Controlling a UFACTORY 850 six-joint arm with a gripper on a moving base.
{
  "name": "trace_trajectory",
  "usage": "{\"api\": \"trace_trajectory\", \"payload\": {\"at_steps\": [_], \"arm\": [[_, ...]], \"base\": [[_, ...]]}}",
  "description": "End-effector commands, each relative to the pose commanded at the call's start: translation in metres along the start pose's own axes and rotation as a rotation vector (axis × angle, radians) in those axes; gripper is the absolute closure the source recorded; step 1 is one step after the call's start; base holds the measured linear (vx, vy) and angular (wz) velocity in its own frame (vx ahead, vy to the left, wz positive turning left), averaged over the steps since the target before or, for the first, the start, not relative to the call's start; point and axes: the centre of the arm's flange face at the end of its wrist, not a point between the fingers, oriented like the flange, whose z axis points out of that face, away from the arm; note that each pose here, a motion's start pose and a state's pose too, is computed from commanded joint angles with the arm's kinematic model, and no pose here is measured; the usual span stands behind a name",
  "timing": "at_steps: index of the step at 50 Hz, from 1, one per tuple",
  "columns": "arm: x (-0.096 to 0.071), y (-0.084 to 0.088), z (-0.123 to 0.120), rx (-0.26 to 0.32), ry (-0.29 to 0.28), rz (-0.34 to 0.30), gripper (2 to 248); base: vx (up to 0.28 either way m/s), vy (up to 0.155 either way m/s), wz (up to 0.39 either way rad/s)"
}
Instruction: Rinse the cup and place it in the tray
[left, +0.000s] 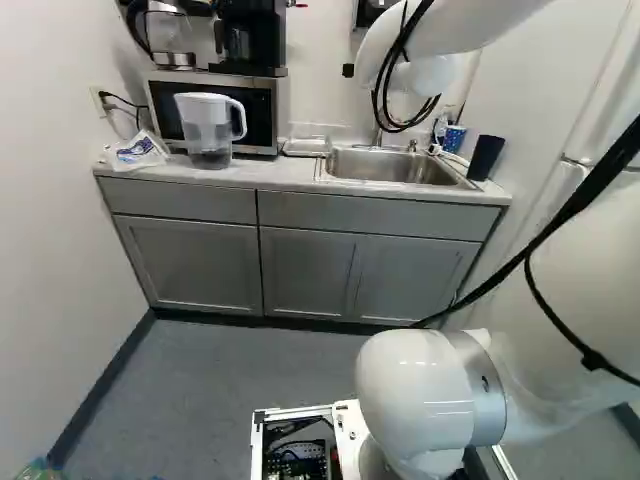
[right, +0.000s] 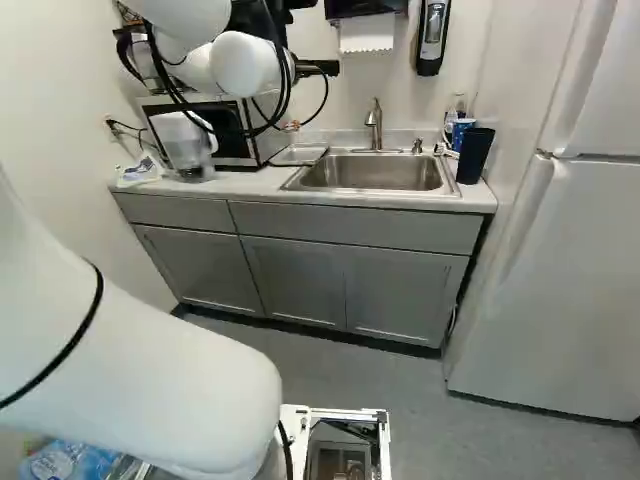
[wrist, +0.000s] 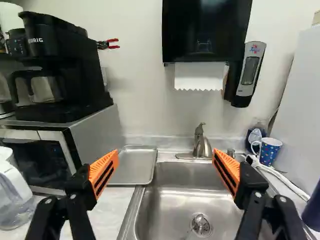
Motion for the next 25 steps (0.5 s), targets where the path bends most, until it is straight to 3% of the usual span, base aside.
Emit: {"api": "trace_trajectory", "payload": {"at_steps": [25], "arm": [[0.0000,0.0000,0.0000,0.000,0.000,0.000,3]], "base": [[0.119,0.008,-0.025]]}}
